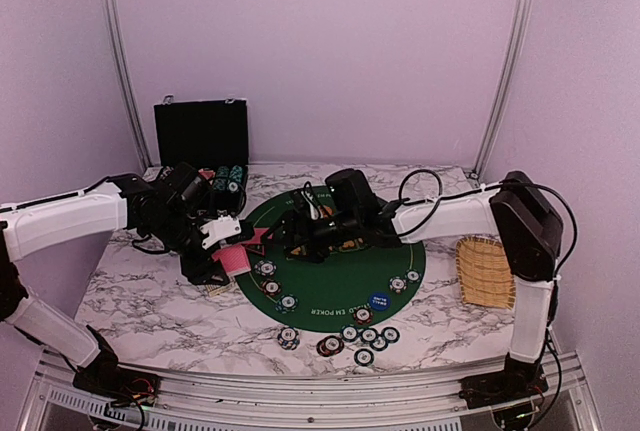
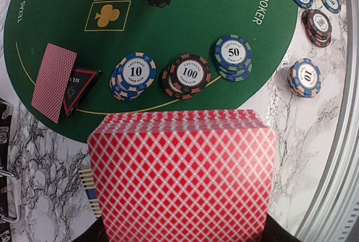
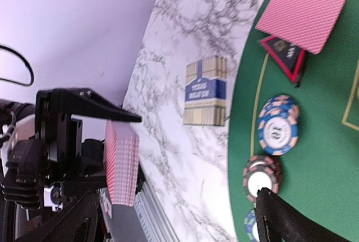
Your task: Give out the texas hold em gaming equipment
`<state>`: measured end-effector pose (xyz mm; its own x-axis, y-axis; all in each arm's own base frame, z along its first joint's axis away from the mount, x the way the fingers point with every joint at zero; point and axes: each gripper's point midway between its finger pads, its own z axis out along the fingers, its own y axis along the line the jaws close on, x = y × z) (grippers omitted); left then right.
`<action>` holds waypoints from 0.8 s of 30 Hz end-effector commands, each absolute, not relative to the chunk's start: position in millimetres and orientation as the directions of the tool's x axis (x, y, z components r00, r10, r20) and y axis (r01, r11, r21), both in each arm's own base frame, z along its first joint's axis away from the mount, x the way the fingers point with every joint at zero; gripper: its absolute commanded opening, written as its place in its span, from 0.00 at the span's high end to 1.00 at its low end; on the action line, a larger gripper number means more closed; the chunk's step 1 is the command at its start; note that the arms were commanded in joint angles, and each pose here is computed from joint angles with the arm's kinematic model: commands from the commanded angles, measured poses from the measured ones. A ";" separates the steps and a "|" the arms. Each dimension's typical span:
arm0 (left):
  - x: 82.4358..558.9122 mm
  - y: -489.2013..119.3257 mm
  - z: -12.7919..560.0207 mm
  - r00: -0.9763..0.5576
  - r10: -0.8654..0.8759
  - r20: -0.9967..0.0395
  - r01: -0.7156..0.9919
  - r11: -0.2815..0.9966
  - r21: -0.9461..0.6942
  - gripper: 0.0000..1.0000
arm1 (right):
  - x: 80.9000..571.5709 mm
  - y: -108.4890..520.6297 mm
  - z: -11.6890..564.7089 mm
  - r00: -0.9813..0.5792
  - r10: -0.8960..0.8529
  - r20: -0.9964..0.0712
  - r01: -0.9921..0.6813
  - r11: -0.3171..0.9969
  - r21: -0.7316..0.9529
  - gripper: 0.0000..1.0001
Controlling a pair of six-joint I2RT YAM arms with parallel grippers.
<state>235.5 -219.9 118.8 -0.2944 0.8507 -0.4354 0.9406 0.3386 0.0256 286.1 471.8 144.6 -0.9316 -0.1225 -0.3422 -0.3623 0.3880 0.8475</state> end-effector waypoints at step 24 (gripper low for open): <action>251.7 -236.0 145.2 -0.274 0.825 -0.494 0.938 0.342 0.051 1.00 | 248.3 520.5 175.9 -0.931 -0.187 -0.313 -0.341 0.148 0.928 0.08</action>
<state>245.4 -227.3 130.9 -0.2823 0.8417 -0.4602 0.9397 0.3392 0.0439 251.3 506.0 156.1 -0.9431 -0.1817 -0.2786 -0.3144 0.2141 0.9248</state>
